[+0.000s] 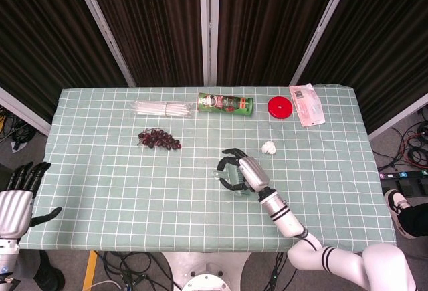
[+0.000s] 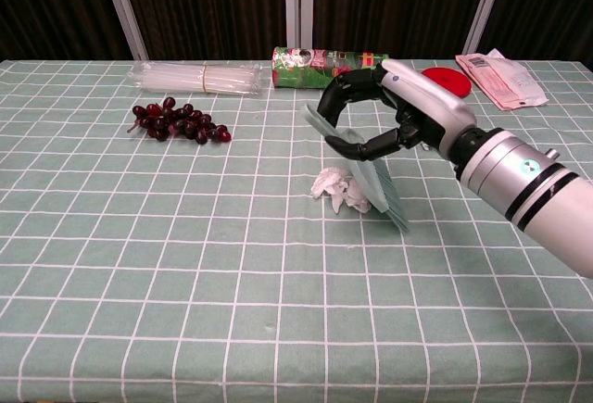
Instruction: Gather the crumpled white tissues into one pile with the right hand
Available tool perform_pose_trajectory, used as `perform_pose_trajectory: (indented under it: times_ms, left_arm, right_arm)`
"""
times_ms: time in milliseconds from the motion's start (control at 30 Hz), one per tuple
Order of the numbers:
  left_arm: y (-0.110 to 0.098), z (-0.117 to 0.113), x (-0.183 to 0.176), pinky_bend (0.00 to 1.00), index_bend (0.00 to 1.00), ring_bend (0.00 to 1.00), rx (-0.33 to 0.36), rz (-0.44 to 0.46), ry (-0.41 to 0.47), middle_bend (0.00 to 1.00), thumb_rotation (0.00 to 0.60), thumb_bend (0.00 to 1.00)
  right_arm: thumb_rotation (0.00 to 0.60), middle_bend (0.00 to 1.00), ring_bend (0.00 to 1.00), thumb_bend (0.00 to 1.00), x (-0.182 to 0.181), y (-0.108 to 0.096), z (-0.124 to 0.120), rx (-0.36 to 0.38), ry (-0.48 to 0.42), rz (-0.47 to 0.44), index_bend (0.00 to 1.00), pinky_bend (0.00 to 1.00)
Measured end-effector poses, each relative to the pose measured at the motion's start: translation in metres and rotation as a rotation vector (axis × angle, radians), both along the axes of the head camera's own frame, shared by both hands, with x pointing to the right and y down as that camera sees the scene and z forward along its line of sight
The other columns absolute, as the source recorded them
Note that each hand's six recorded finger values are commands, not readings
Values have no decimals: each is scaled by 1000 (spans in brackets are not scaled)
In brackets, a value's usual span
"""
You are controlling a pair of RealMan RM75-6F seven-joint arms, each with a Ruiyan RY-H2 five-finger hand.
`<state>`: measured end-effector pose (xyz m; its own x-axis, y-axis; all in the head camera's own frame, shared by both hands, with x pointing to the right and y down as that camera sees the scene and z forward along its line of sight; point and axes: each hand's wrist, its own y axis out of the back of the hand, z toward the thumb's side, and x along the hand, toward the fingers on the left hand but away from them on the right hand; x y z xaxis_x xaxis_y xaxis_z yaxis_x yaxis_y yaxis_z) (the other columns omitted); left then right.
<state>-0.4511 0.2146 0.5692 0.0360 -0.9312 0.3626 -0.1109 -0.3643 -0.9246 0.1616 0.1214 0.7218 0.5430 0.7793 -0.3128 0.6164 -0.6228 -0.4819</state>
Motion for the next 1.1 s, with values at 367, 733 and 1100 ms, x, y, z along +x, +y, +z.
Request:
perform_pose_trajectory:
  times_ms: [367, 733, 1100]
  left_arm:
    - [-2, -3, 4, 82, 82, 43, 4, 7, -7, 97, 600, 17]
    - [-6, -8, 11, 82, 82, 43, -3, 16, -31, 97, 600, 17]
    - [-7, -8, 15, 82, 82, 43, -22, 16, -43, 97, 600, 17]
  right_arm:
    - [600, 533, 177, 327, 64, -69, -37, 113, 122, -40, 581, 137]
    - [600, 536, 177, 328, 92, -116, -5, 90, 279, -101, 609, 136]
    - [600, 545, 194, 329, 90, -108, 35, -28, 261, -100, 625, 136]
